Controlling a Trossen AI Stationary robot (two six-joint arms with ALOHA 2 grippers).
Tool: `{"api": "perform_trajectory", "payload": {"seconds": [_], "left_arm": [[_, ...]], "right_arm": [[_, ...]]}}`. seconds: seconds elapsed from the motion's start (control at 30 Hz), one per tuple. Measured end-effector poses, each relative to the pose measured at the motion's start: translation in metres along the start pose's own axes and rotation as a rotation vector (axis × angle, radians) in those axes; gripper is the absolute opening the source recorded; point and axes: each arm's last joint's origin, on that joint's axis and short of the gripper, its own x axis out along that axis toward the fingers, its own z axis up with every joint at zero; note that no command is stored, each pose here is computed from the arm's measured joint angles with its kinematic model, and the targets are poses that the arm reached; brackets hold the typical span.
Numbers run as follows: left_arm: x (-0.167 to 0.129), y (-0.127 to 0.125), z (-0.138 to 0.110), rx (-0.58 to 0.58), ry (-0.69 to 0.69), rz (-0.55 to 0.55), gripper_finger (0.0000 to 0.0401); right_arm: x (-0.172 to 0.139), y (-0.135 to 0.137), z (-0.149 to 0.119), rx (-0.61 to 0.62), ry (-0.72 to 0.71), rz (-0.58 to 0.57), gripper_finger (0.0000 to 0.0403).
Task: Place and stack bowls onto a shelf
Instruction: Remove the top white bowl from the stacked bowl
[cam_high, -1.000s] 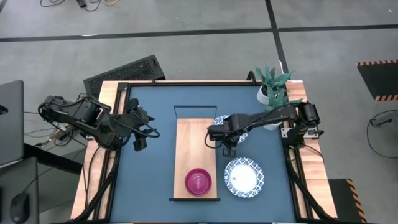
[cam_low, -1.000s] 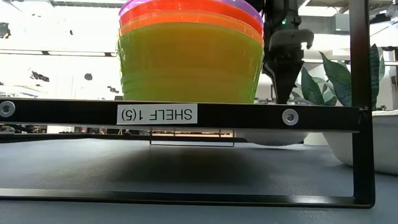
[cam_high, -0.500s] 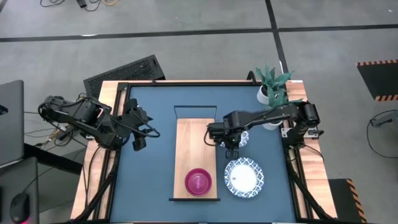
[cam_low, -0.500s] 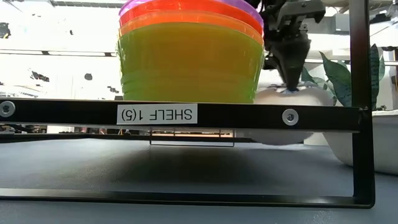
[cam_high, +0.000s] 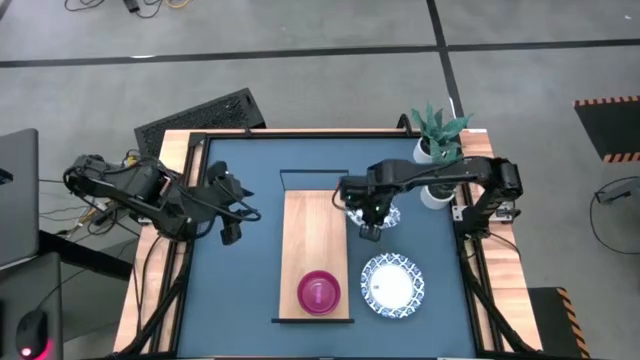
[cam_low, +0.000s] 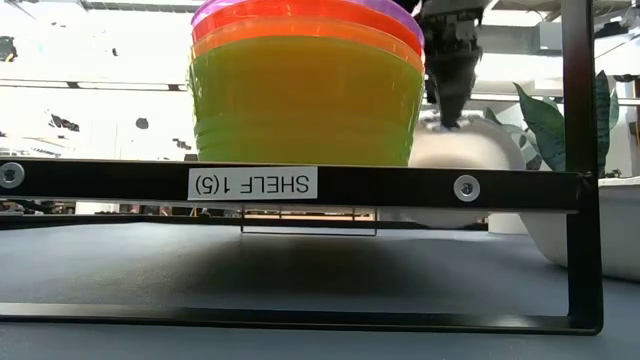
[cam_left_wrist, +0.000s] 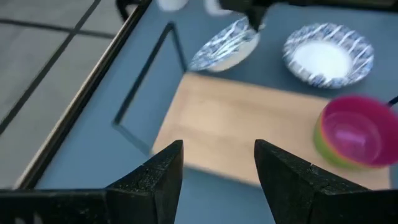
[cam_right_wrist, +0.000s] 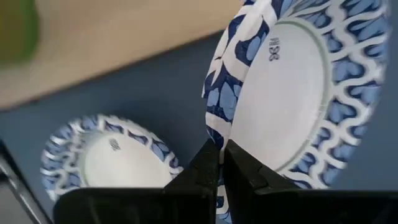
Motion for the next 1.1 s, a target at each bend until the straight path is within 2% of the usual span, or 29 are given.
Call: {"api": "perform_trajectory", "payload": {"seconds": [0.1,0.3,0.5,0.67,0.77,0.93,1.1], "left_arm": [[0.017,-0.011,-0.003,-0.002,-0.080,-0.031,0.0183],[0.058,-0.026,-0.015,-0.037,-0.286,-0.053,0.0183],[0.085,-0.022,-0.023,-0.158,-0.489,-0.117,0.0183],[0.093,-0.012,-0.023,-0.204,-0.561,-0.135,0.0179],[0.098,-0.010,-0.022,-0.166,-0.554,-0.163,0.0163],[0.109,-0.017,-0.025,-0.030,-0.517,-0.177,0.0133],[0.124,-0.027,-0.030,0.140,-0.486,-0.159,0.0144]], "right_arm": [[-0.015,-0.008,-0.001,0.089,-0.072,0.018,0.0036],[-0.049,-0.012,-0.011,0.164,-0.249,0.065,0.0035],[-0.069,-0.006,-0.024,0.184,-0.338,0.096,0.0034],[-0.067,0.008,-0.028,0.171,-0.333,0.100,0.0034],[-0.067,0.019,-0.029,0.138,-0.356,0.122,0.0033],[-0.068,0.031,-0.026,0.142,-0.413,0.175,0.0033],[-0.072,0.041,-0.029,0.113,-0.452,0.211,0.0033]]}}
